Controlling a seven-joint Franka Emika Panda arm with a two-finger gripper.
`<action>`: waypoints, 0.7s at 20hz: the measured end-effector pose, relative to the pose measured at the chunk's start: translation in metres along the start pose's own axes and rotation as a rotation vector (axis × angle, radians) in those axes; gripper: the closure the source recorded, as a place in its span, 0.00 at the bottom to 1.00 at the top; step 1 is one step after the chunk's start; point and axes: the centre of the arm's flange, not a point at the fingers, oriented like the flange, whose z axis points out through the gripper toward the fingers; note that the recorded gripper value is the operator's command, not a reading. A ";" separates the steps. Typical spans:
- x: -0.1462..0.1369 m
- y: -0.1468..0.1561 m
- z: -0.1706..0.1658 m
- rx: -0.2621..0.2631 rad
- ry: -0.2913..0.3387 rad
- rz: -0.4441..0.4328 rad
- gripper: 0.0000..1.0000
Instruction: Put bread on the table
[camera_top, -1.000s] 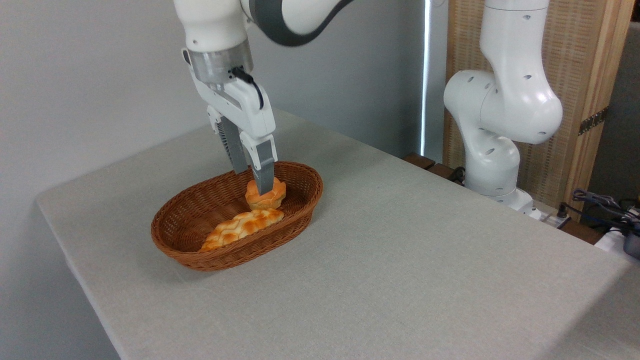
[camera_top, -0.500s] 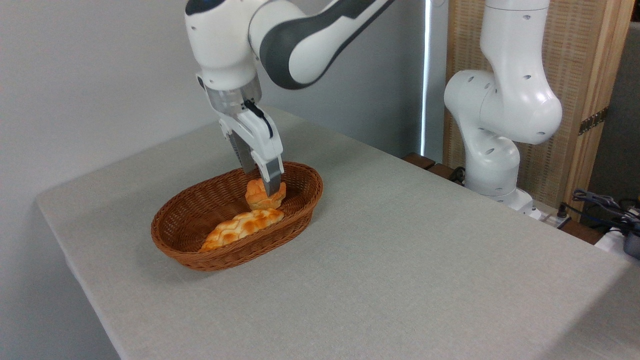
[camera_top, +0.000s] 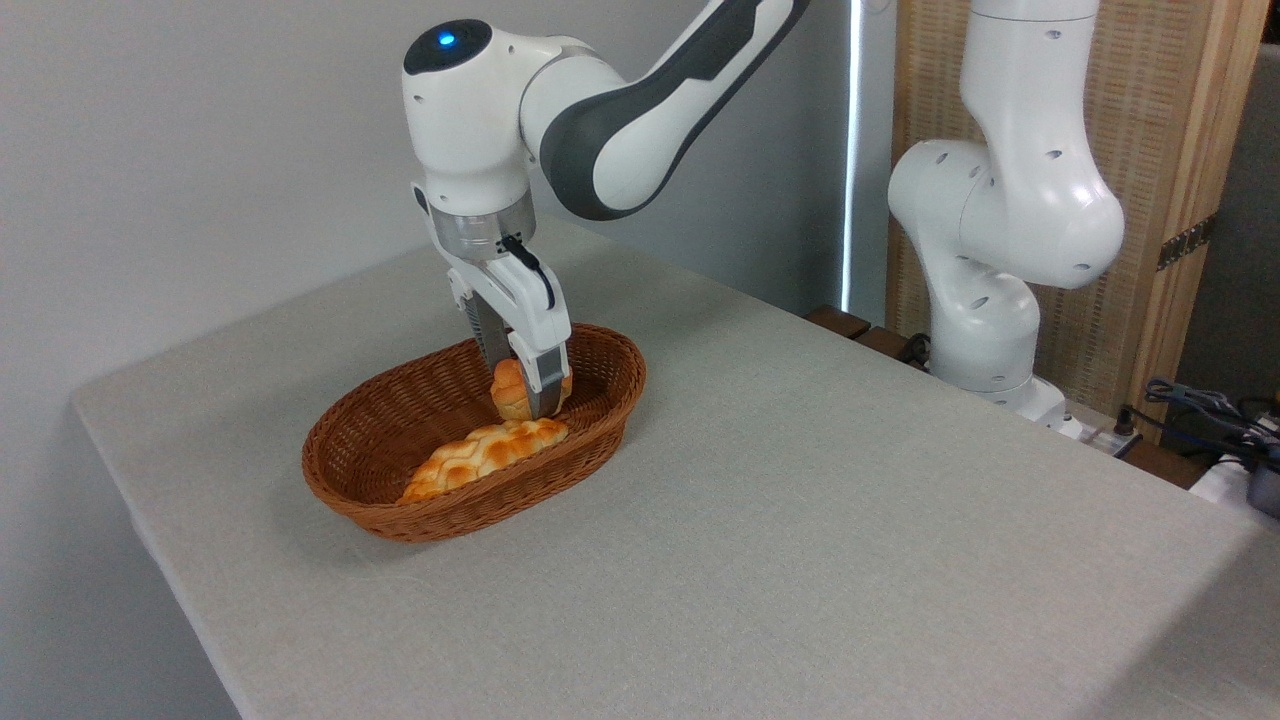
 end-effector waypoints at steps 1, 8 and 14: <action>0.000 0.001 0.001 -0.001 -0.002 0.002 0.52; 0.000 0.002 0.003 -0.002 -0.005 0.004 0.58; 0.000 0.002 0.003 -0.003 -0.007 0.003 0.58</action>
